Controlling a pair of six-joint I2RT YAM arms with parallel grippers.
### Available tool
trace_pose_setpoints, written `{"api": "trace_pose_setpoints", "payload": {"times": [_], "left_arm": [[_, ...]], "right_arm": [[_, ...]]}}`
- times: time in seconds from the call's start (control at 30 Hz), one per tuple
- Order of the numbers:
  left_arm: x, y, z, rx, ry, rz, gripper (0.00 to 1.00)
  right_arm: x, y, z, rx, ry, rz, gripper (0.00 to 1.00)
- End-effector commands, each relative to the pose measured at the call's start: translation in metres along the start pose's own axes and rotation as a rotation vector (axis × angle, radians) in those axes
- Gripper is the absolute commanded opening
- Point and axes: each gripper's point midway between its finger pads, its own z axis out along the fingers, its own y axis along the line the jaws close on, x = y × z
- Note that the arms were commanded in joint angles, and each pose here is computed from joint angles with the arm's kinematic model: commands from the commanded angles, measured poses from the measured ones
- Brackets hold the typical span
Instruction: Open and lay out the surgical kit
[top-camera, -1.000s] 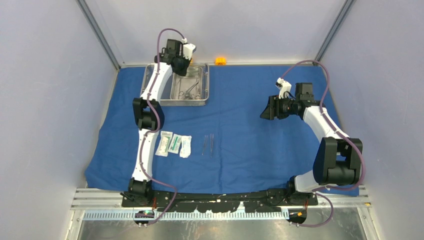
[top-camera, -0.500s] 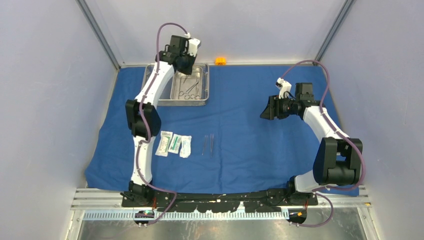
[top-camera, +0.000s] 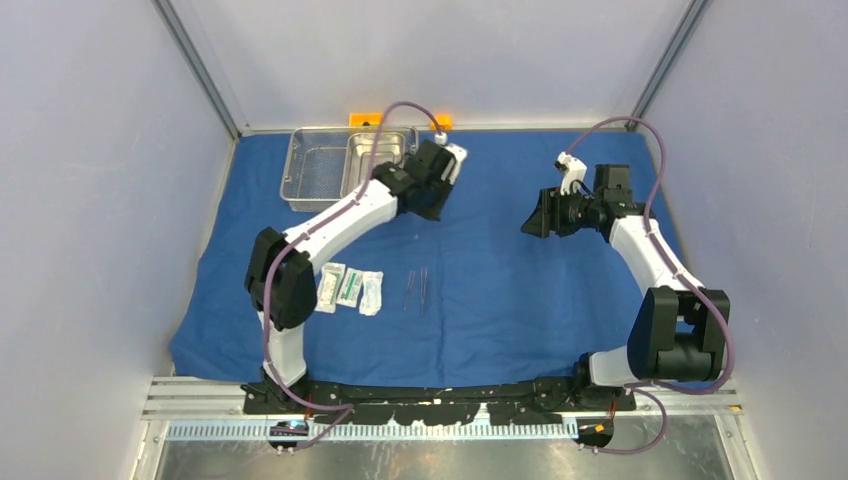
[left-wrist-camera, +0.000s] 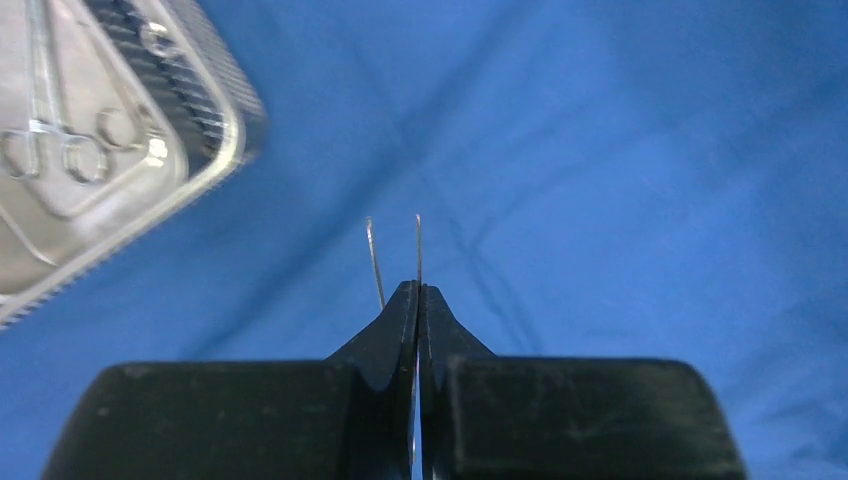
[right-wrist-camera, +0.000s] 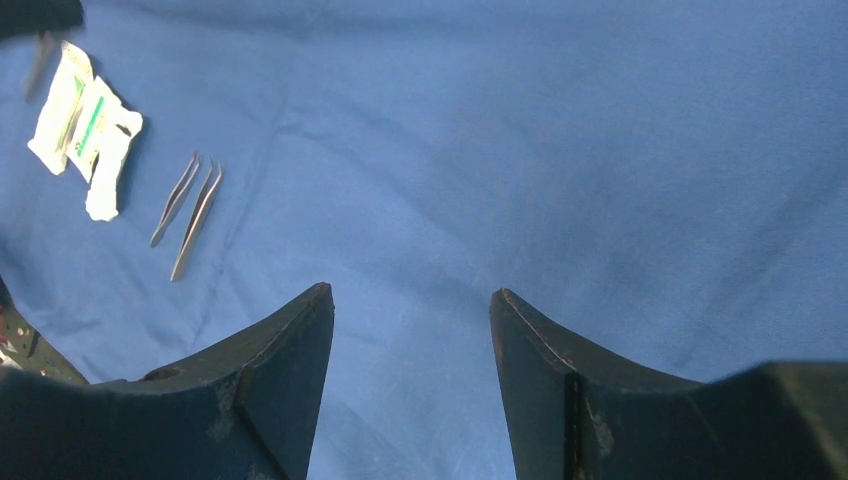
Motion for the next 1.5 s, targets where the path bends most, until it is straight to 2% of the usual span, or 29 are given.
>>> {"api": "trace_pose_setpoints", "payload": {"times": [0.0, 0.2, 0.4, 0.73, 1.47], "left_arm": [[0.004, -0.037, -0.020, -0.069, -0.036, -0.103, 0.00], [0.060, -0.081, -0.007, -0.054, 0.131, -0.253, 0.00], [0.085, -0.093, -0.002, -0.104, 0.149, -0.327, 0.00], [0.130, -0.101, 0.017, -0.176, 0.265, -0.435, 0.00], [0.154, -0.092, 0.041, -0.222, 0.303, -0.429, 0.00]], "right_arm": [[-0.031, 0.012, -0.018, 0.015, -0.099, -0.066, 0.64], [-0.039, 0.010, -0.035, 0.090, -0.157, -0.098, 0.64], [-0.046, 0.000, -0.052, 0.145, -0.224, -0.082, 0.64], [-0.043, -0.005, -0.051, 0.149, -0.210, -0.069, 0.64], [-0.037, -0.006, -0.049, 0.127, -0.195, -0.051, 0.64]]}}
